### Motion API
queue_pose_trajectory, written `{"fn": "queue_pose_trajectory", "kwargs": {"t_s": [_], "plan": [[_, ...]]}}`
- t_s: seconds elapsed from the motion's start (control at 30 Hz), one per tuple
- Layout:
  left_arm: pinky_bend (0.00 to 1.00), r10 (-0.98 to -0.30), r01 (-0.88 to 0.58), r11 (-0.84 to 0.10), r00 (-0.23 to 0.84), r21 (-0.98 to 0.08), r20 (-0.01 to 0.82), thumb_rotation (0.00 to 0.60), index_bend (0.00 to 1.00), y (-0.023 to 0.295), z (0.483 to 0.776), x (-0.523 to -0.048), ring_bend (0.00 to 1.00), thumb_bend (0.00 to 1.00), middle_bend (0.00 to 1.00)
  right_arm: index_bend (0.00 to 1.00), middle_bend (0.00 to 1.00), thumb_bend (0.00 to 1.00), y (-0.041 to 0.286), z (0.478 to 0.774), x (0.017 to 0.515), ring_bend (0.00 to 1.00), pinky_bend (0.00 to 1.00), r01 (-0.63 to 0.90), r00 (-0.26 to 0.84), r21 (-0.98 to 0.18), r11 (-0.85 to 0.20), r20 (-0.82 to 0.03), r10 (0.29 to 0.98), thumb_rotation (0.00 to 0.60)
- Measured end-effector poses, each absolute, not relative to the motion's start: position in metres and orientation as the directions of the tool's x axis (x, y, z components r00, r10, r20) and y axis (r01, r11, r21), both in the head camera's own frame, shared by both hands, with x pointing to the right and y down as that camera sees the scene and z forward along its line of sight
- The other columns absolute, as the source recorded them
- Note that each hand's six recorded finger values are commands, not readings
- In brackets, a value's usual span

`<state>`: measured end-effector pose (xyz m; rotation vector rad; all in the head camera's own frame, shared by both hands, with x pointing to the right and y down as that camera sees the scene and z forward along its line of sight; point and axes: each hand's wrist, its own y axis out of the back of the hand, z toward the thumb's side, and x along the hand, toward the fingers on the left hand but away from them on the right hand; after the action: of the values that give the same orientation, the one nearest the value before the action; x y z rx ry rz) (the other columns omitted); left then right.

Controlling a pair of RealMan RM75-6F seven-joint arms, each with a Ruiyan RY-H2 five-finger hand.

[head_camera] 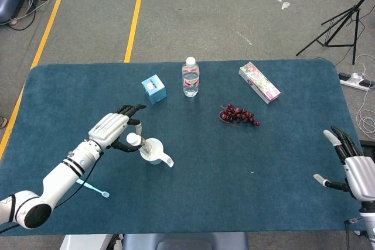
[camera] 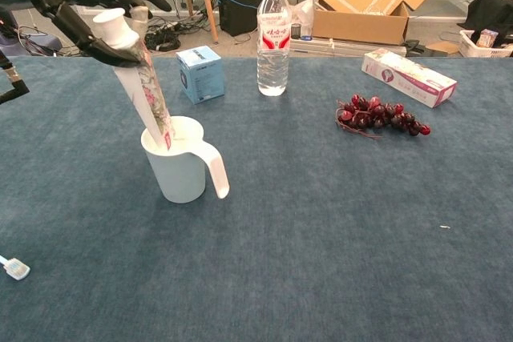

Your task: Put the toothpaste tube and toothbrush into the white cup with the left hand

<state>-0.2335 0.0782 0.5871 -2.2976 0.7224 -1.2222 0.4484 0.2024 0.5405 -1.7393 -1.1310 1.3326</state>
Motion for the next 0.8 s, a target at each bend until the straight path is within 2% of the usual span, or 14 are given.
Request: {"fn": "queue_pose_trajectory", "kwargs": {"t_s": [0.8], "plan": [[0.06,-0.602,-0.272,-0.794,0.479,-0.544,0.639,0.600,0.82,0.087,0.628,-0.213,0.10,0.36,0.09,0.05,0.04,0.03,0.202,0.537,0.452,0.04,0.33,0.251,0.100,-0.880,-0.404,-0.391,0.915,0.600]]}}
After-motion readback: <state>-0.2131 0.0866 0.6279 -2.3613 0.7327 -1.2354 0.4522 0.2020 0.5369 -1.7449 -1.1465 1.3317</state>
